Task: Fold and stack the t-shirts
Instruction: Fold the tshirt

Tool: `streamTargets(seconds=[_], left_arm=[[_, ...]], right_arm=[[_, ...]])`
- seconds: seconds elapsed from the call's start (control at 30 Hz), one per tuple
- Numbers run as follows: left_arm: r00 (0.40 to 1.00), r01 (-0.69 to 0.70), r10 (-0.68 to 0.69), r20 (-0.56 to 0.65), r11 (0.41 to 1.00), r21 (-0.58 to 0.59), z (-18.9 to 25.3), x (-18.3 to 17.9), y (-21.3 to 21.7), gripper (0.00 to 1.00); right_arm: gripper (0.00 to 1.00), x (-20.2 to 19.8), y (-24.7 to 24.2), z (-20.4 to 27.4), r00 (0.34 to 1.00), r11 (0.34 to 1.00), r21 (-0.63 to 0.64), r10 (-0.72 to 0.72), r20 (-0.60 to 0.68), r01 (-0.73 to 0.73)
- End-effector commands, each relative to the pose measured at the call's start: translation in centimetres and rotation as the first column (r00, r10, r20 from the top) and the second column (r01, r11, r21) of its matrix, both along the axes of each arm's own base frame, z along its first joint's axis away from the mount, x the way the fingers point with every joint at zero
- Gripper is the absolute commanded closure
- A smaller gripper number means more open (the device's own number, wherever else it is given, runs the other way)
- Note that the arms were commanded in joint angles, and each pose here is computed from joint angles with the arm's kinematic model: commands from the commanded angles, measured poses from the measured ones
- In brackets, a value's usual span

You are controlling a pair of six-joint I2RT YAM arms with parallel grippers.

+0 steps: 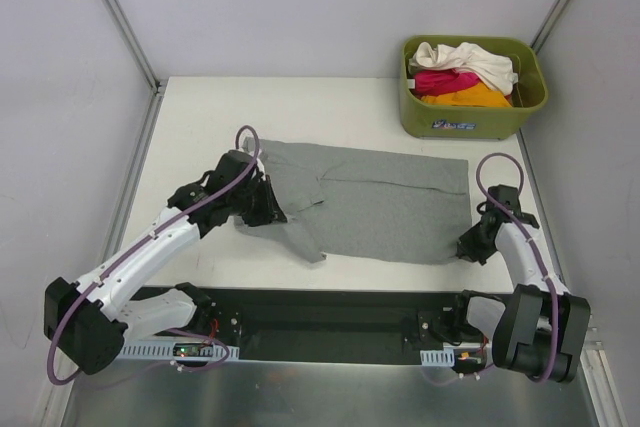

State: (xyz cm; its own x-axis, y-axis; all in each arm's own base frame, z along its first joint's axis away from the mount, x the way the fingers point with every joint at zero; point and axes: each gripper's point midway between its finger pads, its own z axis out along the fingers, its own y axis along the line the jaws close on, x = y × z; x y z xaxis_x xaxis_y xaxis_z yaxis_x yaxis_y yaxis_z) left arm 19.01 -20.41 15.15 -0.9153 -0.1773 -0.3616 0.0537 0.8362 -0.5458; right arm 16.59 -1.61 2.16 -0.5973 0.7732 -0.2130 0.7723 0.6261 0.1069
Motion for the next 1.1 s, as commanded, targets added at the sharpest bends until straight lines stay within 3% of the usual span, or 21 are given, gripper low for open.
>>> streamTargets(seconds=[0.0,0.17,0.47,0.83,1.07], left_arm=[[0.991,0.006,0.007,0.135,0.996,-0.091,3.6,3.5,-0.7,1.00],[0.975,-0.004,0.031,0.219,0.993,-0.122,5.7,6.5,-0.7,1.00],[0.956,-0.038,0.058,0.286,0.996,-0.075,6.6,12.1,0.5,1.00],[0.924,-0.041,0.051,0.380,0.999,-0.036,8.0,18.5,1.6,1.00],[0.949,-0.015,0.022,0.314,1.000,-0.025,4.4,23.1,1.8,1.00]], right_arm=[[0.93,4.5,-0.1,3.1,0.989,0.999,0.007,0.041,0.141,-0.042],[0.94,7.6,0.3,6.0,0.974,0.993,0.033,0.100,0.202,-0.109],[0.96,12.5,0.0,8.3,0.962,0.985,0.045,0.151,0.226,-0.165],[0.96,16.6,-0.6,8.4,0.962,0.985,0.045,0.155,0.225,-0.169],[0.93,18.5,-1.6,8.0,0.968,0.990,0.016,0.131,0.212,-0.137]])
